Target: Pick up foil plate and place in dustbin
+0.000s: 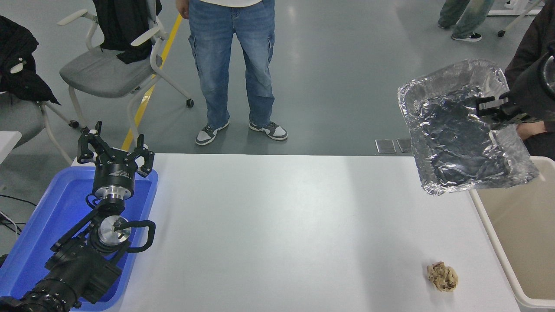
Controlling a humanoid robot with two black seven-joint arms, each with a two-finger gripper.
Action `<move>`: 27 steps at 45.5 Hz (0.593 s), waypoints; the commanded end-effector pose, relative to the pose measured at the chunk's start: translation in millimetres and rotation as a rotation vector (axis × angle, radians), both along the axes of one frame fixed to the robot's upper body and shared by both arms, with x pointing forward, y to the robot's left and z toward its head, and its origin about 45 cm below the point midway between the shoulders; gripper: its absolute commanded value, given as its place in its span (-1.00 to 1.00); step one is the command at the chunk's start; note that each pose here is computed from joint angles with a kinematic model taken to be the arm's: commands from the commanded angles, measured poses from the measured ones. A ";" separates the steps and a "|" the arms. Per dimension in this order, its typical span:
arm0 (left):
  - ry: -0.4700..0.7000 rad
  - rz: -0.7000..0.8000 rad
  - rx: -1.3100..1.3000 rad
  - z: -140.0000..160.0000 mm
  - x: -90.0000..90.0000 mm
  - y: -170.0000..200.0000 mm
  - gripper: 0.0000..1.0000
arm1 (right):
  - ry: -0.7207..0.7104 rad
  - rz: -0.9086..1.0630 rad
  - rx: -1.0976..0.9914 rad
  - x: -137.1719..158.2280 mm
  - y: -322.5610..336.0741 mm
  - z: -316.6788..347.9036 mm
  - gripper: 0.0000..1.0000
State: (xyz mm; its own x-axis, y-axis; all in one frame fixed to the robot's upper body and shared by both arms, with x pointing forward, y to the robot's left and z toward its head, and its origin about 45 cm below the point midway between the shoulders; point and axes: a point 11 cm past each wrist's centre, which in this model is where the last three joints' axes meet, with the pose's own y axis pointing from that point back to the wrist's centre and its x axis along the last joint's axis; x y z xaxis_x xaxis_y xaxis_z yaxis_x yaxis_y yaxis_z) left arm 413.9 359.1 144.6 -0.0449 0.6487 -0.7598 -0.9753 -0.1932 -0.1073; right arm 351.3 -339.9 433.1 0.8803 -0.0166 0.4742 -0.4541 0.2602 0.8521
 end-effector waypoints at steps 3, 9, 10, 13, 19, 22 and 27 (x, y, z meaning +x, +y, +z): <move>0.000 0.001 -0.001 0.1 0.1 0.1 0.98 | -0.009 -0.086 -0.040 -3.1 -67.3 -20.2 -1.00; 0.000 -0.001 -0.004 -0.4 0.1 -1.4 0.98 | -0.016 -0.165 -0.081 -7.7 -133.6 -42.1 -1.00; 0.000 0.001 -0.001 0.1 0.1 0.1 0.98 | -0.019 -0.176 -0.095 -9.1 -145.7 -44.4 -1.00; 0.000 -0.001 -0.004 -0.4 0.1 -1.4 0.98 | -0.032 -0.214 -0.139 -13.2 -181.3 -50.9 -1.00; 0.001 0.000 -0.003 -0.8 0.0 -1.1 0.98 | -0.065 -0.311 -0.159 -27.6 -241.8 -76.3 -1.00; 0.000 0.001 -0.001 0.1 0.1 0.1 0.98 | -0.080 -0.353 -0.174 -33.6 -266.1 -92.9 -1.00; -0.001 0.000 -0.004 -0.3 0.1 -1.3 0.98 | -0.093 -0.408 -0.163 -42.6 -286.3 -141.6 -1.00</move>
State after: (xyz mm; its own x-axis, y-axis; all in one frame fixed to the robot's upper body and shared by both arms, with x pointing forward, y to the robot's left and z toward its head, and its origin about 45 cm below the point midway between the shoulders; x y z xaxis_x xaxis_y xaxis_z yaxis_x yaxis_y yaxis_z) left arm 414.0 358.4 144.3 -0.0451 0.6465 -0.7616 -0.9753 -0.1935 -0.1065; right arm 347.1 -537.4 354.3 0.8301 -0.1692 0.5314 -0.4157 0.4473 0.7919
